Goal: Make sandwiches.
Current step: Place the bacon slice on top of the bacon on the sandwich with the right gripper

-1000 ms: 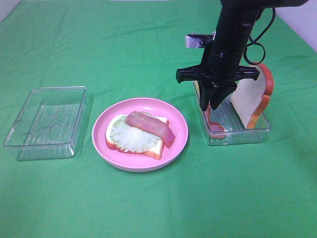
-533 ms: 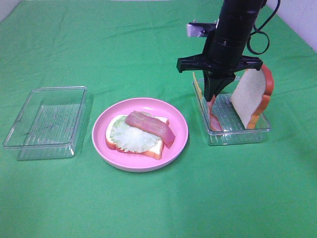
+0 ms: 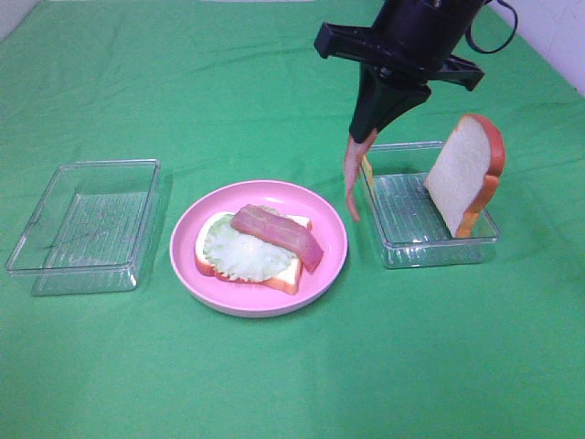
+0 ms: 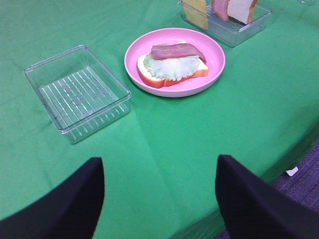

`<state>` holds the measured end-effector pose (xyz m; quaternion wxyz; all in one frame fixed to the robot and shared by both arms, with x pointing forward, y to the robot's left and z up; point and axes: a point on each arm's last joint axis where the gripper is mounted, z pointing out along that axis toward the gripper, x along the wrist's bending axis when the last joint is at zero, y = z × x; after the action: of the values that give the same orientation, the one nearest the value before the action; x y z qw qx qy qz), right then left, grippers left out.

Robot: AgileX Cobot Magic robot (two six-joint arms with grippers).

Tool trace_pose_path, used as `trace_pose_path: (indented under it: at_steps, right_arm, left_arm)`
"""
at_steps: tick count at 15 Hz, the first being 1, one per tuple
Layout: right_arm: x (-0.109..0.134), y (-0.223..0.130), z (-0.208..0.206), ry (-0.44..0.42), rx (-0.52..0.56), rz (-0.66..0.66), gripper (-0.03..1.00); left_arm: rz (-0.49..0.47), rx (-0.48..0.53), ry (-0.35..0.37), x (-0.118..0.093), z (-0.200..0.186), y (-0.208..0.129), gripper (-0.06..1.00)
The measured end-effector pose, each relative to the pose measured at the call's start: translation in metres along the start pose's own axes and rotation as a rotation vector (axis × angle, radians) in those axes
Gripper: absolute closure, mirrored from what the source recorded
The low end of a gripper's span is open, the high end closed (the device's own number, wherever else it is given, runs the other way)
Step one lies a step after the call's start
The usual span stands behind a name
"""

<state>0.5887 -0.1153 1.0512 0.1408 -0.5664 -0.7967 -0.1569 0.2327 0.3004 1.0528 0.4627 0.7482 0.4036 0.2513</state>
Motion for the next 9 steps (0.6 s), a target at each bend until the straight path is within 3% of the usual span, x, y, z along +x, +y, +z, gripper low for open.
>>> trace_pose_path:
  at_steps: [1,2,3,6,9]
  right_arm:
    - [0.008,0.001,0.003,0.086,0.004,-0.022,0.97]
    - [0.011,0.002,0.004,0.119,0.005,-0.032,0.97]
    - [0.029,0.003,0.019,0.238,0.034,-0.088,0.97]
    - [0.056,0.004,0.055,0.343,0.085,-0.143,0.97]
    - [0.067,0.012,0.084,0.403,0.048,-0.144,0.97]
  left_arm:
    - [0.000,0.000,0.000,0.000,0.000,0.000,0.33]
    - [0.000,0.000,0.000,0.000,0.000,0.000,0.33]
    - [0.000,0.000,0.000,0.000,0.000,0.000,0.33]
    - [0.000,0.000,0.000,0.000,0.000,0.000,0.33]
    - [0.000,0.000,0.000,0.000,0.000,0.000,0.33]
